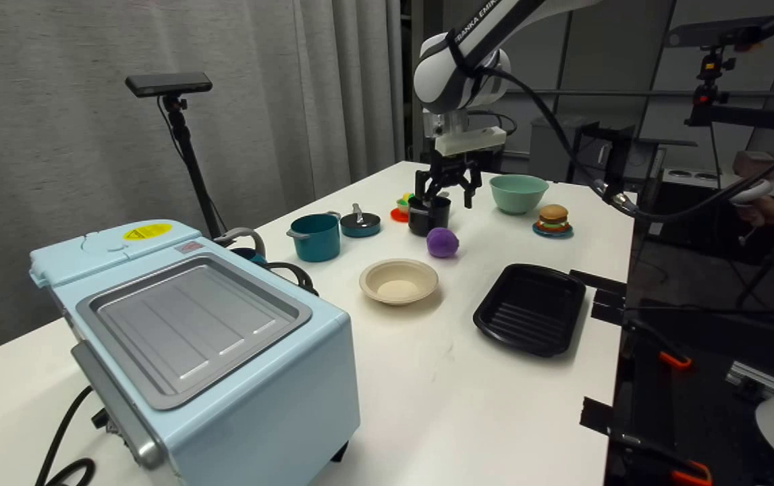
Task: Put the purple ball inside the bowl
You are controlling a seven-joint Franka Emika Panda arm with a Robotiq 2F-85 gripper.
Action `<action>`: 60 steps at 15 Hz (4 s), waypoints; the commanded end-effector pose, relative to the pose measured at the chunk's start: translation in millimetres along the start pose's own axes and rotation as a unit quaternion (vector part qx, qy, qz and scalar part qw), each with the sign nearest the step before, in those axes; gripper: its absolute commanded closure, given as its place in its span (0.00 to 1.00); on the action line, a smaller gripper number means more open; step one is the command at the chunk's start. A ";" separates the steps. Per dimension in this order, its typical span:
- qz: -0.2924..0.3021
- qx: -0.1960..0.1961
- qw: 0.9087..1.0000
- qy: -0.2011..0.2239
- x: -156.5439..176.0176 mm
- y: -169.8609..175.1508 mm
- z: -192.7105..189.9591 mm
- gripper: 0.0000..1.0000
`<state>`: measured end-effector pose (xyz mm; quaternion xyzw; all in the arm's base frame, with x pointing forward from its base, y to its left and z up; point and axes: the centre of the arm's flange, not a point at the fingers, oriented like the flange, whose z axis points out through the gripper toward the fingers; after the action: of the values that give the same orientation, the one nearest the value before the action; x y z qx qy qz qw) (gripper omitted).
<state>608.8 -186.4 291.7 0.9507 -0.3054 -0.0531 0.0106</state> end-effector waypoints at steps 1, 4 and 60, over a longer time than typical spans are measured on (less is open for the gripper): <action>0.027 0.002 1.000 0.002 41.3 -12.2 18.7 0.00; 0.038 -0.010 0.999 -0.009 52.2 -12.1 44.9 0.00; -0.048 -0.007 0.999 0.015 -66.6 -174.7 60.8 0.94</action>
<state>640.2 -7.7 236.2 0.9661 -0.2525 -0.0529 0.0027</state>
